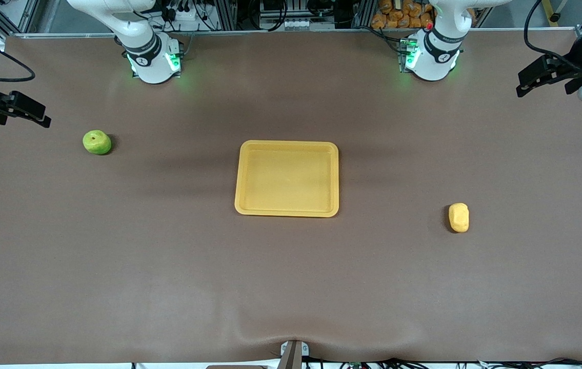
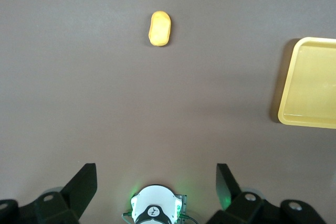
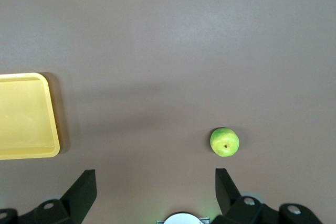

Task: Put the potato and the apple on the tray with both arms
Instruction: 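Move the left gripper toward the potato while the right gripper approaches the apple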

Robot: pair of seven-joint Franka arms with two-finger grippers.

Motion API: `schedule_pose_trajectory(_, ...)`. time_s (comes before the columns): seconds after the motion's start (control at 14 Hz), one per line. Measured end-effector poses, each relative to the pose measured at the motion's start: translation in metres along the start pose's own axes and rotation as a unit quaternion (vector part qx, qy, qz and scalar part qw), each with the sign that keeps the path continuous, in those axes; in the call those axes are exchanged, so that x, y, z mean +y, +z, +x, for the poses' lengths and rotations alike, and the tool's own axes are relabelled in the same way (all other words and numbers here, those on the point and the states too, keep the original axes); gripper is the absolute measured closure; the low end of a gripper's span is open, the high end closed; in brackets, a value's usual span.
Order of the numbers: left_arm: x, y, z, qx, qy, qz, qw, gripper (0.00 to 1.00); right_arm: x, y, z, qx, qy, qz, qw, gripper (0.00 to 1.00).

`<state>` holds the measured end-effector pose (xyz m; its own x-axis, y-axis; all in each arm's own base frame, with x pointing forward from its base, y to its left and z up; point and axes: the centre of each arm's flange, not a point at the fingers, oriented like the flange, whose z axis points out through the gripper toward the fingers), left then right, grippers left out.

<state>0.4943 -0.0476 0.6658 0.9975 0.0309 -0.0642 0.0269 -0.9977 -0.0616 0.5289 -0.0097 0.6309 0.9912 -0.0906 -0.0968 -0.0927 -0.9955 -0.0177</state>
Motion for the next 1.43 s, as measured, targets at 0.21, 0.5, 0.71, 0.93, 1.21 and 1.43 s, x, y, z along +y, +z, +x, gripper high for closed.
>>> schedule_pose_trajectory(0.21,0.0,0.017,0.008,-0.018,0.0,0.001,1.0,0.0,0.004,0.009,0.007,-0.007,0.005,0.0,1.0,0.0)
schedule_pose_trajectory(0.5,0.003,0.045,0.022,-0.029,0.002,0.001,1.0,0.0,0.004,0.019,0.017,-0.01,0.005,0.002,1.0,0.0)
schedule_pose_trajectory(0.71,0.005,0.067,0.03,-0.022,0.003,0.0,1.0,0.0,0.005,0.032,0.027,-0.017,0.007,0.001,1.0,0.0)
schedule_pose_trajectory(0.93,0.006,0.089,0.036,-0.02,0.004,-0.001,1.0,0.0,0.009,0.042,0.033,-0.024,0.011,0.001,1.0,0.0)
schedule_pose_trajectory(1.21,0.004,0.119,0.052,-0.029,0.001,-0.003,1.0,0.0,0.032,0.063,0.046,-0.04,0.031,0.002,0.999,0.0)
schedule_pose_trajectory(1.43,0.003,0.148,0.071,-0.031,0.0,-0.006,0.999,0.0,0.041,0.078,0.055,-0.052,0.03,0.004,0.998,0.0)
